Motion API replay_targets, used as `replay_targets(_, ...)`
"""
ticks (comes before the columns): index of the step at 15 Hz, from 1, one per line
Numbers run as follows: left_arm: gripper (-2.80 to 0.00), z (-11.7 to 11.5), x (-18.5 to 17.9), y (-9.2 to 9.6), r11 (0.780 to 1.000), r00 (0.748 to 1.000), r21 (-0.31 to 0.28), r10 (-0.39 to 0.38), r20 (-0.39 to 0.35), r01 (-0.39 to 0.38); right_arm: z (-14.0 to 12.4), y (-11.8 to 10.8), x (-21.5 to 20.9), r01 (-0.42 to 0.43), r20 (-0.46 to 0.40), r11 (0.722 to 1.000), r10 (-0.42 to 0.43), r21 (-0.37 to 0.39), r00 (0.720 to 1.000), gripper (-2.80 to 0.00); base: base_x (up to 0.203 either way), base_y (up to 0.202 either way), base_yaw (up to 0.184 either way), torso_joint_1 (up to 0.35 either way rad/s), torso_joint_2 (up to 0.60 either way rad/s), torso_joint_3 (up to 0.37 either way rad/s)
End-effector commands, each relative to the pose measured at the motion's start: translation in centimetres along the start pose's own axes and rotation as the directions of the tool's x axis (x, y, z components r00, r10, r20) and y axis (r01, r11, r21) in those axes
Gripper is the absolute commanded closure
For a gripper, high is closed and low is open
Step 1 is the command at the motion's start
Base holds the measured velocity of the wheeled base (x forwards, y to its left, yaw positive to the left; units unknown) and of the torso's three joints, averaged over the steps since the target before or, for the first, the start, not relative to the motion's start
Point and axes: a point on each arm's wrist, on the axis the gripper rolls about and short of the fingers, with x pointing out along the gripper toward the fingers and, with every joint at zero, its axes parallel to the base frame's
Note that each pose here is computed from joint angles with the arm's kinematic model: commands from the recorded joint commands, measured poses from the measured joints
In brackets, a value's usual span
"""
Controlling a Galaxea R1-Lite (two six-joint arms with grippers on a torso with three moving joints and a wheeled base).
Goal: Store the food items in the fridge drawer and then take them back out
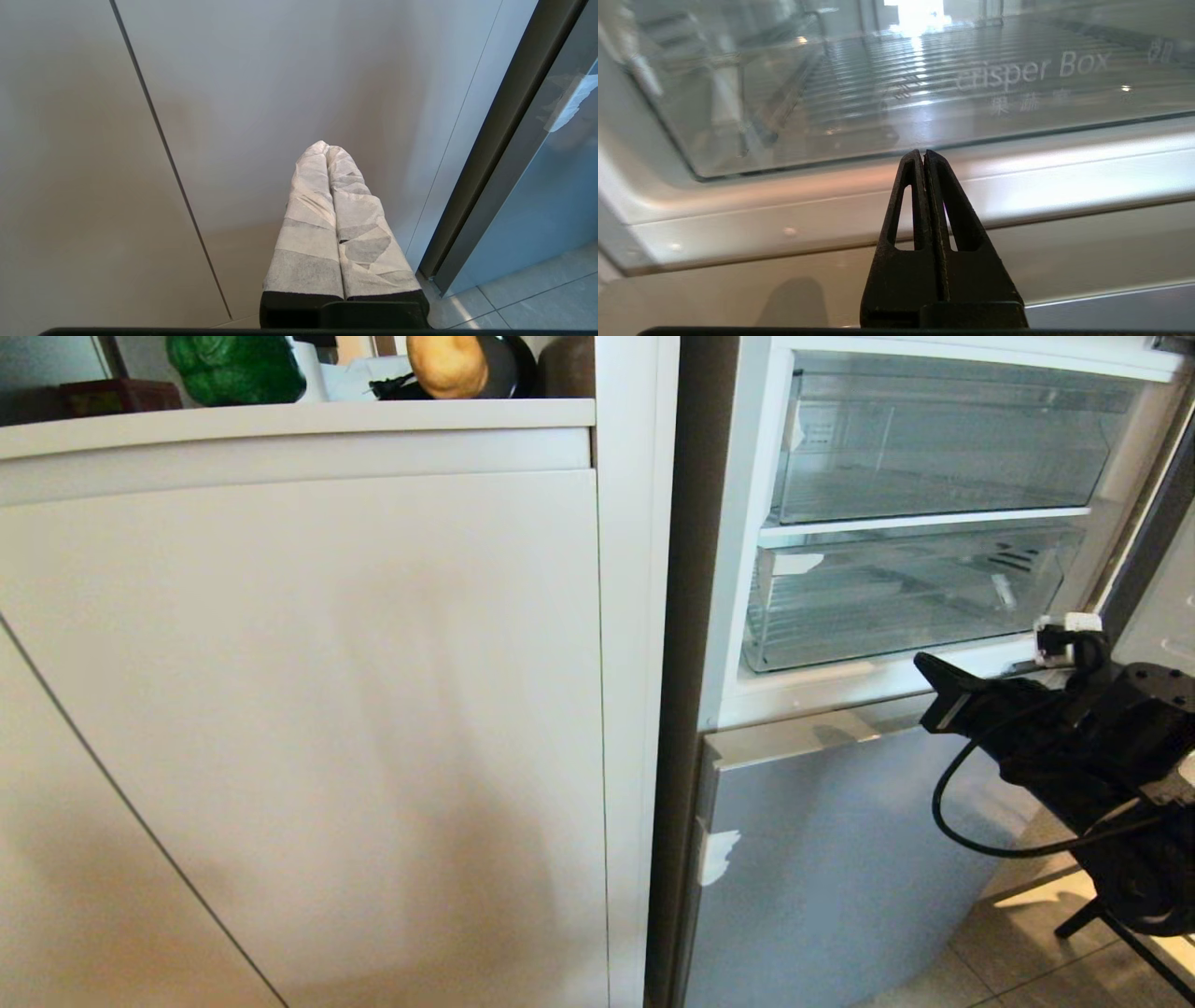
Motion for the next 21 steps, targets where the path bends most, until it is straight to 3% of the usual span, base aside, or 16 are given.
replay_targets(1,0.00,0.0,0.0,0.0,1.000,1.000,0.000,0.001,0.001,-0.001,-0.3,-0.2,0.1,0.018,0.001,1.000,-0.018,-0.020,1.000,0.00,0.000,0.000,0.000,0.000,0.00,0.000)
replay_targets(2,0.00,0.0,0.0,0.0,1.000,1.000,0.000,0.001,0.001,-0.001,-0.5,-0.4,-0.2,0.058,-0.008,0.996,-0.059,-0.064,0.998,0.00,0.000,0.000,0.000,0.000,0.00,0.000)
replay_targets(3,0.00,0.0,0.0,0.0,1.000,1.000,0.000,0.001,0.001,-0.001,-0.7,-0.7,-0.5,0.096,-0.018,0.989,-0.098,-0.112,0.995,-1.74,0.000,0.000,0.000,0.000,0.00,0.000)
replay_targets(4,0.00,0.0,0.0,0.0,1.000,1.000,0.000,0.001,0.001,-0.001,-0.8,-0.9,-0.4,0.113,-0.018,0.985,-0.116,-0.128,0.993,-2.80,0.000,0.000,0.000,0.000,0.00,0.000)
replay_targets(14,0.00,0.0,0.0,0.0,1.000,1.000,0.000,0.001,0.001,-0.001,0.2,-1.3,2.0,0.073,0.062,0.987,-0.065,-0.144,0.996,-2.80,0.000,0.000,0.000,0.000,0.00,0.000)
replay_targets(18,0.00,0.0,0.0,0.0,1.000,1.000,0.000,0.001,0.001,-0.001,0.9,-1.5,3.5,0.099,0.118,0.969,-0.073,-0.228,0.990,-2.80,0.000,0.000,0.000,0.000,0.00,0.000)
replay_targets(21,0.00,0.0,0.0,0.0,1.000,1.000,0.000,0.001,0.001,-0.001,0.4,-1.7,4.4,0.103,0.126,0.965,-0.074,-0.242,0.989,-2.80,0.000,0.000,0.000,0.000,0.00,0.000)
